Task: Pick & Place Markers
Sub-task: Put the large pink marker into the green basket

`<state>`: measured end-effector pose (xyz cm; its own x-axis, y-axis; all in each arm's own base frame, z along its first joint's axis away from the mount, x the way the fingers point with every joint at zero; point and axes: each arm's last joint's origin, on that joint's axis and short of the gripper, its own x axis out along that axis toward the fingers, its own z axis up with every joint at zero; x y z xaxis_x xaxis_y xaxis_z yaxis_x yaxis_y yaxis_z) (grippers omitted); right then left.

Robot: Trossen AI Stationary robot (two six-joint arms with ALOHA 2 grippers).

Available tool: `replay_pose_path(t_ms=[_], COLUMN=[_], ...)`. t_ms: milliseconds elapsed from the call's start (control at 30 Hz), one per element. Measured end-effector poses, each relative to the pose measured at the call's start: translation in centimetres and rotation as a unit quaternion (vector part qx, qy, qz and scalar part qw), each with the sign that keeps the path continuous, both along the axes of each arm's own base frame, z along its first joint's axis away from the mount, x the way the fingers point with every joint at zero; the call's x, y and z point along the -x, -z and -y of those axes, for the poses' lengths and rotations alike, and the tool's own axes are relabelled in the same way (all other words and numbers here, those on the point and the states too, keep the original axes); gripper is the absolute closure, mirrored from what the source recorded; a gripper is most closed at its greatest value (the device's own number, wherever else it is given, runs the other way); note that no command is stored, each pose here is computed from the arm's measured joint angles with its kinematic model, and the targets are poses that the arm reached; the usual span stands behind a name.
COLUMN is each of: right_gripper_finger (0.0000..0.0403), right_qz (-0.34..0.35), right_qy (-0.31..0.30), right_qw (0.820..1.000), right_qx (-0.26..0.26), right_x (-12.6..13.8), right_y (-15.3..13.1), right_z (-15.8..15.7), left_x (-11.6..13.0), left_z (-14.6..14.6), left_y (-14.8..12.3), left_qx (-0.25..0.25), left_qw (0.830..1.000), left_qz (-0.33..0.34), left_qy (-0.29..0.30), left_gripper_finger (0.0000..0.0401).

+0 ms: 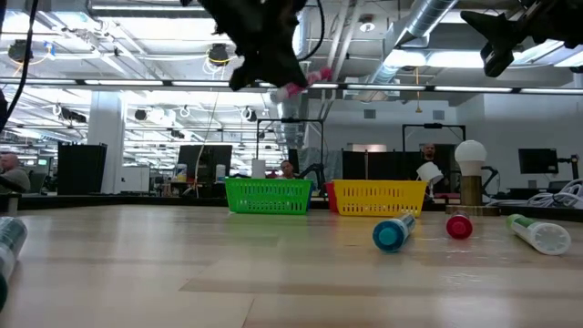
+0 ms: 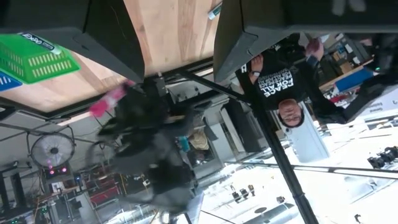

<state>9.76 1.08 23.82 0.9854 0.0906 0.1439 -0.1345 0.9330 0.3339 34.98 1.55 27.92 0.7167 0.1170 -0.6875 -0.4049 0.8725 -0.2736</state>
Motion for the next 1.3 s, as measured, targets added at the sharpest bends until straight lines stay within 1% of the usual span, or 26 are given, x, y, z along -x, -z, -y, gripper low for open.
replay_pose_path(t_ms=[133, 300, 467, 533, 667, 733, 967, 1167, 1300], right_gripper_finger=[0.0223, 0.022, 0.0218, 0.0218, 0.022, 0.0222, 0.022, 0.0223, 0.0222], right_qz=[0.0, -0.004, -0.005, -0.005, -0.005, -0.008, -0.025, -0.045, -0.046], right_qy=[0.0, 0.0, 0.0, 0.0, 0.0, 0.0, 0.001, 0.001, 0.001], right_qw=[1.0, 1.0, 1.0, 1.0, 1.0, 1.0, 1.0, 0.999, 0.999], right_qx=[0.0, 0.0, 0.001, 0.001, 0.001, 0.001, 0.007, 0.01, 0.01], right_x=[0.0, 0.0, 0.0, 0.0, 0.0, 0.0, -0.1, -0.1, -0.1], right_y=[0.0, 0.1, 0.1, 0.1, 0.1, 0.1, 0.5, 0.9, 0.9], right_z=[0.0, 0.0, 0.0, 0.0, 0.0, 0.0, 0.0, 0.0, 0.0], left_x=[0.6, 2.2, 3.5, 3.9, 4.3, 4.1, 2.9, 2.4, 2.5], left_z=[-4.0, -8.7, -11.8, -12.7, -13.8, -13.9, -14.2, -14.6, -15.0], left_y=[0.2, 0.6, 0.7, 0.7, 1.1, 1.5, 4.3, 6.0, 6.3], left_qx=[-0.036, -0.048, -0.078, -0.082, -0.099, -0.107, -0.108, -0.108, -0.112], left_qw=[0.999, 0.997, 0.993, 0.992, 0.989, 0.986, 0.977, 0.971, 0.969], left_qz=[-0.021, -0.058, -0.074, -0.073, -0.084, -0.091, -0.127, -0.15, -0.154], left_qy=[0.013, 0.019, 0.043, 0.055, 0.074, 0.089, 0.135, 0.153, 0.157], left_gripper_finger=[0.0336, 0.0336, 0.0336, 0.0336, 0.0336, 0.0336, 0.0336, 0.0336, 0.0336])
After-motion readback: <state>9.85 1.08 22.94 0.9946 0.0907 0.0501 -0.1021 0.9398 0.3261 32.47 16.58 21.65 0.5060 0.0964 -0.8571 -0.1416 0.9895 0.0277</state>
